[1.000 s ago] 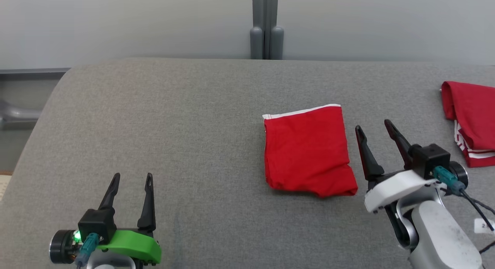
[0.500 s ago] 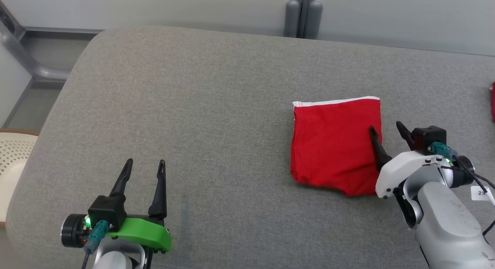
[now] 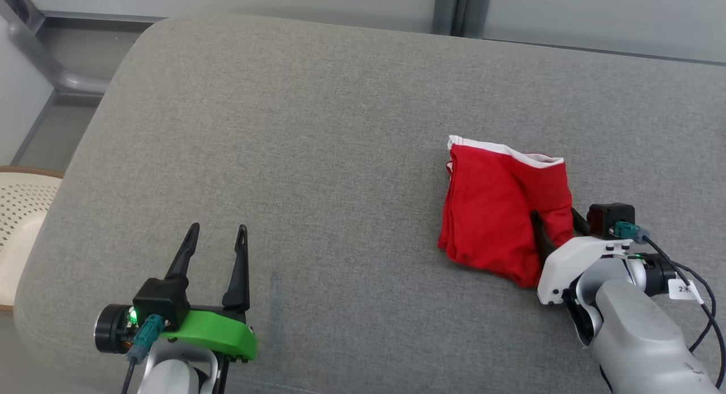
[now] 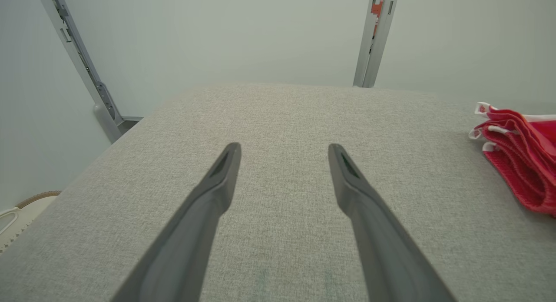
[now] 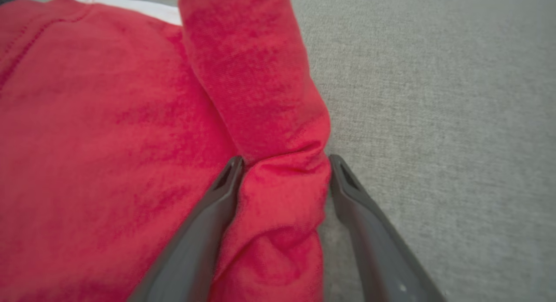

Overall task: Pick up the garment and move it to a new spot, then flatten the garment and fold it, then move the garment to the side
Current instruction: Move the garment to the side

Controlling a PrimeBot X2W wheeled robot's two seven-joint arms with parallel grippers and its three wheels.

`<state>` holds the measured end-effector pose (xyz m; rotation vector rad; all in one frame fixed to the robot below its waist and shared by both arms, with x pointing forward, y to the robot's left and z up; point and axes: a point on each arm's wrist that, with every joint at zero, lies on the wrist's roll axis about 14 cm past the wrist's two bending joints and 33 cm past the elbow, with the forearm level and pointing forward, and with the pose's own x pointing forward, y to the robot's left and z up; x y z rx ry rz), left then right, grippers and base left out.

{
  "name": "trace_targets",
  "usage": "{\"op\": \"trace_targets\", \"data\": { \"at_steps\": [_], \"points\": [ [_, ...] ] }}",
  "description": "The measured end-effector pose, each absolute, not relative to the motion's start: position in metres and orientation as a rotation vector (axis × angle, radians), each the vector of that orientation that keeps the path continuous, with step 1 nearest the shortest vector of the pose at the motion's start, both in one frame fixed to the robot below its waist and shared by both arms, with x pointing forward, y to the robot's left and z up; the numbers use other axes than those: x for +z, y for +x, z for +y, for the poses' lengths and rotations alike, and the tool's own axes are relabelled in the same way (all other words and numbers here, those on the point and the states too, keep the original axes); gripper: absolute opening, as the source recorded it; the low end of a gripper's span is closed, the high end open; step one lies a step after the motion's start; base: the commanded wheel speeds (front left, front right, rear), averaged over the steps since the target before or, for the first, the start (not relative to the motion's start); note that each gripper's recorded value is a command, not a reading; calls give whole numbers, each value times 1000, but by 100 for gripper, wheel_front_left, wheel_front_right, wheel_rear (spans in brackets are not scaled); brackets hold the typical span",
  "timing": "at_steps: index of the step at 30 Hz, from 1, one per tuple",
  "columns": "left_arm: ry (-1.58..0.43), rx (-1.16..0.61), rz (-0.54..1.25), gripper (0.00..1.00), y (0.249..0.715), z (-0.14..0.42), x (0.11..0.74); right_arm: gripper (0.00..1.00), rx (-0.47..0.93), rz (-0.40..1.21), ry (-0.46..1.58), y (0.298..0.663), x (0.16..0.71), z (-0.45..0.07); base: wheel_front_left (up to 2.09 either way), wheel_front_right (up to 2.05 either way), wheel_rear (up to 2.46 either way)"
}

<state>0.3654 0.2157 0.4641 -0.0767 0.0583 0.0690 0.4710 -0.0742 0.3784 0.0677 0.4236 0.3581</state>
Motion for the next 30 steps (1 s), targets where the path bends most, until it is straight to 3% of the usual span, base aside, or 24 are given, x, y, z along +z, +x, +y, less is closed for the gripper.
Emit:
{"op": "trace_targets", "data": {
  "at_steps": [1, 2, 16, 30],
  "points": [
    [-78, 67, 59, 100, 366, 215, 464, 1, 356, 426, 71, 471, 378, -75, 0, 0, 0],
    [-79, 64, 59, 100, 367, 214, 464, 0, 355, 428, 70, 471, 378, -75, 0, 0, 0],
    [-91, -25, 45, 100, 393, 184, 466, 0, 343, 348, -137, 508, 412, -132, 0, 0, 0],
    [-96, -164, 35, 100, 456, 140, 450, 0, 185, 348, -382, 567, 456, -274, 0, 0, 0]
  ]
}}
